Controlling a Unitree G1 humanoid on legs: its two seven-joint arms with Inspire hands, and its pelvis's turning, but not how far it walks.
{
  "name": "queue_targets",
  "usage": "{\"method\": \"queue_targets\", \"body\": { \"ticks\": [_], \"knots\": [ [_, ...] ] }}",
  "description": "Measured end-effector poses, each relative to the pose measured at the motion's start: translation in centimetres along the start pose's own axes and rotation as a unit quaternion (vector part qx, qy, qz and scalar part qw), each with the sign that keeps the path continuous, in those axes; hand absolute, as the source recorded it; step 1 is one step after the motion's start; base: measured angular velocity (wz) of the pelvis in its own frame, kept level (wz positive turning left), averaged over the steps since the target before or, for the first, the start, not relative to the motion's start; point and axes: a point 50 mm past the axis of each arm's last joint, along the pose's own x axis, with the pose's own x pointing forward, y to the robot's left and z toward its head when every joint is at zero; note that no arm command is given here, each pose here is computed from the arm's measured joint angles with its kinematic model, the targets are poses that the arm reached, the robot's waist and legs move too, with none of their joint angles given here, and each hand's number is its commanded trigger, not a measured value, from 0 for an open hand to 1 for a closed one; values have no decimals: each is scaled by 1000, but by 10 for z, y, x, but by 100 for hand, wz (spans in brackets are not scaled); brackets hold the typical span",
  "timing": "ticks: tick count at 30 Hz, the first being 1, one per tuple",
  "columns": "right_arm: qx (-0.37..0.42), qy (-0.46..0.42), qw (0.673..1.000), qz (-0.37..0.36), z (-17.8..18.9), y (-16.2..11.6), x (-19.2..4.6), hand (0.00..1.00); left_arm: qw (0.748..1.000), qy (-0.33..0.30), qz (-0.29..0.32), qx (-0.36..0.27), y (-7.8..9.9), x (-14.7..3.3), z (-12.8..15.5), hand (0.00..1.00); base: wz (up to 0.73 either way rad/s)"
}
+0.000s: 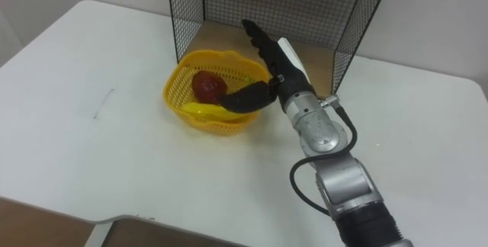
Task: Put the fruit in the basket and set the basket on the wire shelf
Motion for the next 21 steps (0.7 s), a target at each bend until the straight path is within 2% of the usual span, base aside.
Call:
{"method": "queue_targets", "body": {
  "ticks": [10, 13, 17, 21],
  "knots": [
    [-9, 2, 1000, 7, -1, -2, -1, 0, 1000, 0, -1, -3, 0, 0, 0, 0, 1],
    [13, 1, 1000, 2, -1, -4, -1, 0, 1000, 5, -3, -6, -2, -1, -4, 0, 3],
    [62, -2, 998, -33, -1, -14, -2, 0, 1000, 11, -6, -7, -4, -1, -9, 0, -1],
    [77, -9, 994, -82, 1, -31, -4, 0, 1000, 25, -11, -16, -9, -3, -20, 0, -5]
  ]
}}
